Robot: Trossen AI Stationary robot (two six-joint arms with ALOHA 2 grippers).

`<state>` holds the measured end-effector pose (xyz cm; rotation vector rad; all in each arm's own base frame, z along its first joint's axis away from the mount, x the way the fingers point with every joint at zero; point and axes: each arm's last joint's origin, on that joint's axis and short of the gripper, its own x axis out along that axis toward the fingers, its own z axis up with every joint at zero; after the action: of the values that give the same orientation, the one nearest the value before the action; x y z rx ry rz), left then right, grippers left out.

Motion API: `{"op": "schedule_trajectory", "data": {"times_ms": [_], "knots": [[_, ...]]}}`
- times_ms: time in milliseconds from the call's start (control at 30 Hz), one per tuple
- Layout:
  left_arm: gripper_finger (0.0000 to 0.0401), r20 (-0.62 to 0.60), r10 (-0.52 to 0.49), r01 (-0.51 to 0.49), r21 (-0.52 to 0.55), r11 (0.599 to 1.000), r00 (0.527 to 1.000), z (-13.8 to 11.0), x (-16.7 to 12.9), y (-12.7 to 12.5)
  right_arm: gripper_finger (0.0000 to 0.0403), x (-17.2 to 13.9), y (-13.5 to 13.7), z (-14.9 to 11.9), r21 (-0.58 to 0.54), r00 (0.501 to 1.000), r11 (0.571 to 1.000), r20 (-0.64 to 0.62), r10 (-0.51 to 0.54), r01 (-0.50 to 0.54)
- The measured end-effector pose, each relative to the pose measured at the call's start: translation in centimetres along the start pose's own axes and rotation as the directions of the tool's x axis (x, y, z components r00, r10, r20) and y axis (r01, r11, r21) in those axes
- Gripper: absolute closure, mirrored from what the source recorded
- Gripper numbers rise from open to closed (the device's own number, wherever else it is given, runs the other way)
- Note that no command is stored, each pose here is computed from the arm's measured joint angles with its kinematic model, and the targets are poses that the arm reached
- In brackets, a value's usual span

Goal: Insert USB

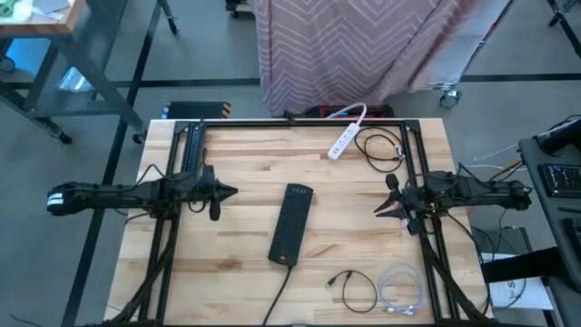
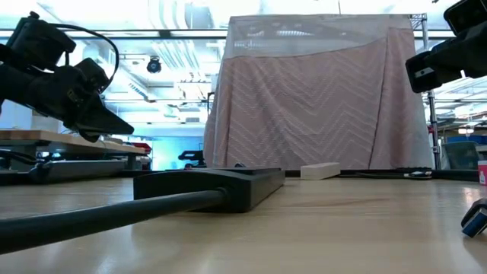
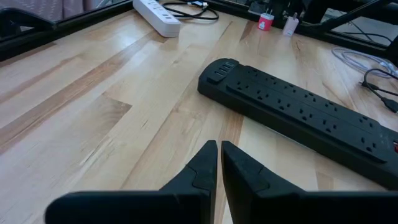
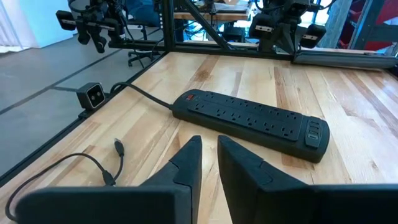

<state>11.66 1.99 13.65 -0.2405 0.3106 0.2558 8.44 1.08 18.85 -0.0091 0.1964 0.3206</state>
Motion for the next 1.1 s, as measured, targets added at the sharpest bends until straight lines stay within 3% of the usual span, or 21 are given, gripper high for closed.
{"op": "schedule_trajectory", "data": {"times_ms": [533,1100], "knots": [[0.0392,0.0,0.0,0.0,0.0,1.0,1.0,0.0,0.0,0.0,0.0329,0.0,0.0,0.0,0.002,1.0,1.0,0.0,0.0,0.0],[0.0392,0.0,0.0,0.0,0.0,1.0,1.0,0.0,0.0,0.0,0.0362,0.0,0.0,-0.01,0.002,1.0,1.0,0.0,0.0,0.0]]}}
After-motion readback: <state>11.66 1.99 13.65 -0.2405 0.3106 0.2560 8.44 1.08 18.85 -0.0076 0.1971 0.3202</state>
